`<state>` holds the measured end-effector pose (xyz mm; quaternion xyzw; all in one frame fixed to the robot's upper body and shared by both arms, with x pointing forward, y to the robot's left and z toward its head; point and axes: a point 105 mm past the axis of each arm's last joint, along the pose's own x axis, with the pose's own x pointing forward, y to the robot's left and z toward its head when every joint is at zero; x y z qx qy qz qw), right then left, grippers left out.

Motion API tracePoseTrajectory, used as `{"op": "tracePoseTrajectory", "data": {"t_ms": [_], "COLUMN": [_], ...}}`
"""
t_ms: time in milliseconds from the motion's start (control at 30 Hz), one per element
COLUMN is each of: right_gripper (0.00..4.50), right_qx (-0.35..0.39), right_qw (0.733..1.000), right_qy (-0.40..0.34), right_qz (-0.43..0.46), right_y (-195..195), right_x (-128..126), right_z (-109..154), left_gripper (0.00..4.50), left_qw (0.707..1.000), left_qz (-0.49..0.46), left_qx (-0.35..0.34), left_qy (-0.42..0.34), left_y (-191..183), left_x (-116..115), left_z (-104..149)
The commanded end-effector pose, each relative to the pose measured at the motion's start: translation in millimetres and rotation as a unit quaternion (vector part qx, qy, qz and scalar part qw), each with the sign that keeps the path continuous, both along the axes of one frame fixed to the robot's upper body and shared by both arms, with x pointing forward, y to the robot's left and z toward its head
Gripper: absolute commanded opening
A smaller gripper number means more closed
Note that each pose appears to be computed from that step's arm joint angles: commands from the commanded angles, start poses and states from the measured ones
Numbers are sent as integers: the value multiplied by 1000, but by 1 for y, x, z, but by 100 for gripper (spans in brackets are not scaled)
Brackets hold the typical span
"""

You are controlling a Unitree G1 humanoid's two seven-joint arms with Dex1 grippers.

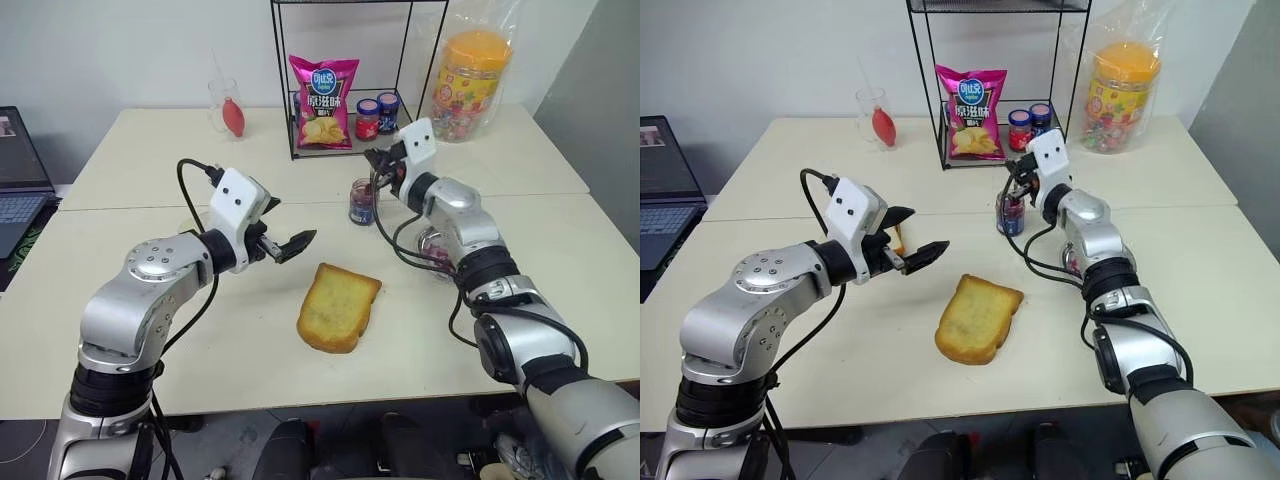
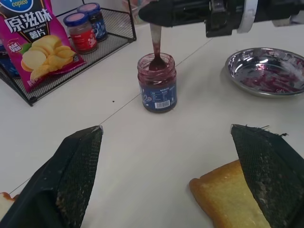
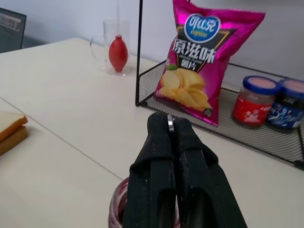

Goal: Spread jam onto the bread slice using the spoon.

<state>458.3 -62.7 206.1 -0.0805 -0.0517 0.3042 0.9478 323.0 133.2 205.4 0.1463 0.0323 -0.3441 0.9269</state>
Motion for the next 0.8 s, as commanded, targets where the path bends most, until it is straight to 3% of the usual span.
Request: {"op": "tracePoseTrajectory", "data": {"t_ms": [33,467,800], "right_gripper": [2,2,2], "right_qx": [8,104,235], "right_qw": [1000,988,960], "right_qy": [-15,103,144], "right_qz": [-15,-43,-52], "right_y": [5,-1,-8], "right_x": [5,12,15], "right_z": [20,2,22], "left_gripper": [450,450,450], "left_qw": [1000,999,999], "left_qz": [-10,-41,-38], "left_qx": [6,4,5], "left_qy": [-13,-2,-9], "left_y": [-1,-9,-10], "left_x": [-2,-9,-6], "left_z": [7,1,3]}}
